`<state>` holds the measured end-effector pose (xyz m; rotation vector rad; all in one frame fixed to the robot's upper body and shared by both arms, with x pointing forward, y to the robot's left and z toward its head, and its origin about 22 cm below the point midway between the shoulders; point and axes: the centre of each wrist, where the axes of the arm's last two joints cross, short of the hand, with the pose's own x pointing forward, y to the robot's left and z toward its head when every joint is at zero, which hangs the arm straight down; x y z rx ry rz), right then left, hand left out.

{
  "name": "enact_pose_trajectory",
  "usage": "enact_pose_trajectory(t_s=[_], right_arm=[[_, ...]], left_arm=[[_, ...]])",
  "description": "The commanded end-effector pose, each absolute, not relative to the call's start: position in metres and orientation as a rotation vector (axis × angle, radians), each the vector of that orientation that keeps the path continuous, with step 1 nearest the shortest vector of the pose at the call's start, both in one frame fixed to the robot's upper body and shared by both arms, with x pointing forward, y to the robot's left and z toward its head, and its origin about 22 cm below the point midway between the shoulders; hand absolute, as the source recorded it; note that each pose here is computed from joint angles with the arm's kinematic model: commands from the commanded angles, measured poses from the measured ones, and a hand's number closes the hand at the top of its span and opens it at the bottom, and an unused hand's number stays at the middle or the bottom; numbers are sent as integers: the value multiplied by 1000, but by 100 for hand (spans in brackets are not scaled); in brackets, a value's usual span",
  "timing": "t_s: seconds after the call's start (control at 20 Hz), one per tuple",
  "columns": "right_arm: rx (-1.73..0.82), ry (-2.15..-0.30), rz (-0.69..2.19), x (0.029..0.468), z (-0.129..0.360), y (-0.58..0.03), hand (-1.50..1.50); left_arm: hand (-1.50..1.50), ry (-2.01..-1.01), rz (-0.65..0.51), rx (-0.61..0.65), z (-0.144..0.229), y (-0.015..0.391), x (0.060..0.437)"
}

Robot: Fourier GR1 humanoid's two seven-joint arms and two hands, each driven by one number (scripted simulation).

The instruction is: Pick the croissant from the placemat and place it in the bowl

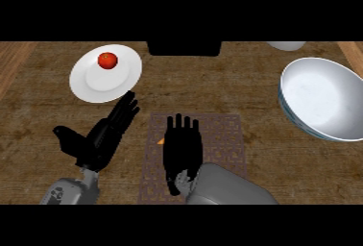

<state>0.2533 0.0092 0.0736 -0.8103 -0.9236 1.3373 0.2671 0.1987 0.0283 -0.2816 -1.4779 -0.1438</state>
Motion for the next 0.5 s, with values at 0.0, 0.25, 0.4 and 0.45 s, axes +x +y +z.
enact_pose_trajectory(t_s=[0.0,0.25,0.4,0.45], right_arm=[[-916,-775,1292,245,78,18,-150],[-933,-782,1272,248,51,16,-150],[-941,-782,1258,268,53,13,-150],[-934,-782,1268,250,46,14,-150]], left_arm=[[0,-1486,-114,-268,29,208,269],[0,-1472,-129,-279,25,208,260],[0,-1477,-135,-288,26,196,277],[0,-1476,-135,-265,23,208,268]])
